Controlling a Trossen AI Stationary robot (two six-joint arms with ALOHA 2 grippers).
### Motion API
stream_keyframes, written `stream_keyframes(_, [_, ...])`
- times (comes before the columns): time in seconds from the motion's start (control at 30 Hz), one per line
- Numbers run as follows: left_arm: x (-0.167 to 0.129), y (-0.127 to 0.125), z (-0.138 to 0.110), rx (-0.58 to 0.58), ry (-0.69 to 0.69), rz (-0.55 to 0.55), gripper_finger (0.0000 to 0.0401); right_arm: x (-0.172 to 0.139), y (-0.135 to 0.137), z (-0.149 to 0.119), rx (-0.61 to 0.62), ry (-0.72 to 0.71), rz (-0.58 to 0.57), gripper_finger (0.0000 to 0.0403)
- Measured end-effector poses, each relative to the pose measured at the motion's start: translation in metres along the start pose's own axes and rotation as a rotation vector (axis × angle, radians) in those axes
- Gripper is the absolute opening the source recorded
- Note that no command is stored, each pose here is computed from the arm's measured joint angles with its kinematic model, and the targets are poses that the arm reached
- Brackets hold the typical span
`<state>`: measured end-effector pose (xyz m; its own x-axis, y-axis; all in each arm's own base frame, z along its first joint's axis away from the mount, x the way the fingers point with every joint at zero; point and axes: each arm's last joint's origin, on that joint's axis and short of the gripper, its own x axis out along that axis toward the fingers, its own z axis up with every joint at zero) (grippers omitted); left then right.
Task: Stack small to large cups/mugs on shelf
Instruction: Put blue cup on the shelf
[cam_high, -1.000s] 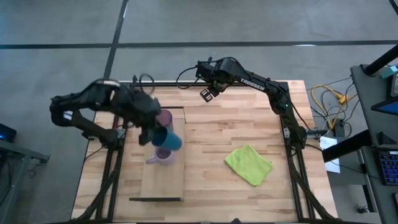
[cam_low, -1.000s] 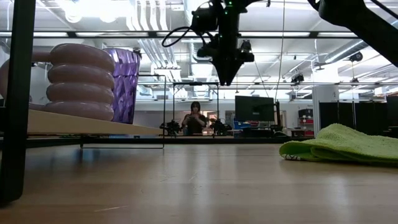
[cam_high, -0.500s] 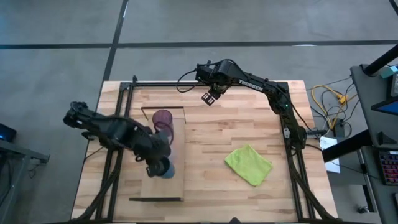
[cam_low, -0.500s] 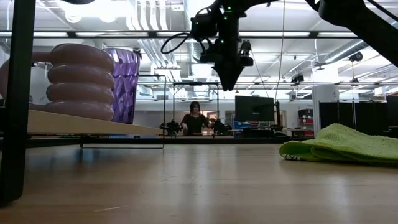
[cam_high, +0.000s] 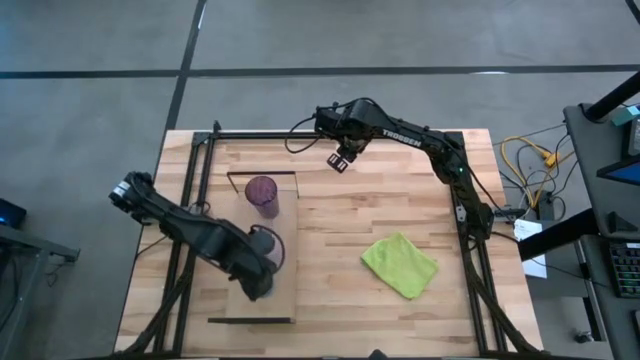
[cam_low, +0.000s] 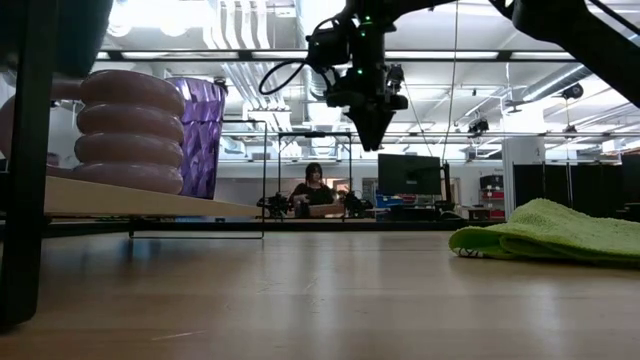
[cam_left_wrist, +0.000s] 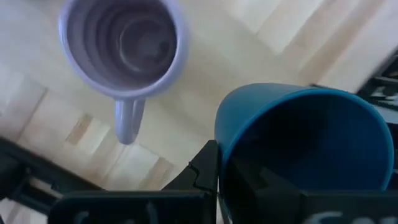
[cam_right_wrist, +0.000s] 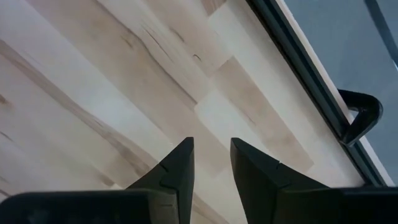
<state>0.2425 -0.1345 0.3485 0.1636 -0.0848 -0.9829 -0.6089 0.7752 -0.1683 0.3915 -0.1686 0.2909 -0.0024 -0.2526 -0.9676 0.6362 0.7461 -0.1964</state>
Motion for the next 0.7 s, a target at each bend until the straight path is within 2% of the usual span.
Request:
stream_keyframes(0.13, [0.014, 0.003, -0.004, -0.039, 0.025, 0.039, 0.0, 0.002, 0.0, 0.0, -0.003, 0.006, -0.002, 0.0098])
stream_keyframes(0.23, [0.02, 0.004, -0.006, -0.086, 0.016, 0.02, 0.0, 0.003, 0.0, -0.001, -0.008, 0.011, -0.003, 0.0098])
stream_keyframes(0.4, [0.036, -0.002, -0.006, -0.081, -0.002, -0.058, 0.0, 0.003, 0.0, -0.001, -0.016, 0.013, -0.004, 0.0098])
stream_keyframes(0.7, [0.059, 0.004, -0.015, -0.068, 0.088, -0.01, 0.0, 0.003, 0.001, -0.001, -0.016, 0.014, -0.004, 0.0098])
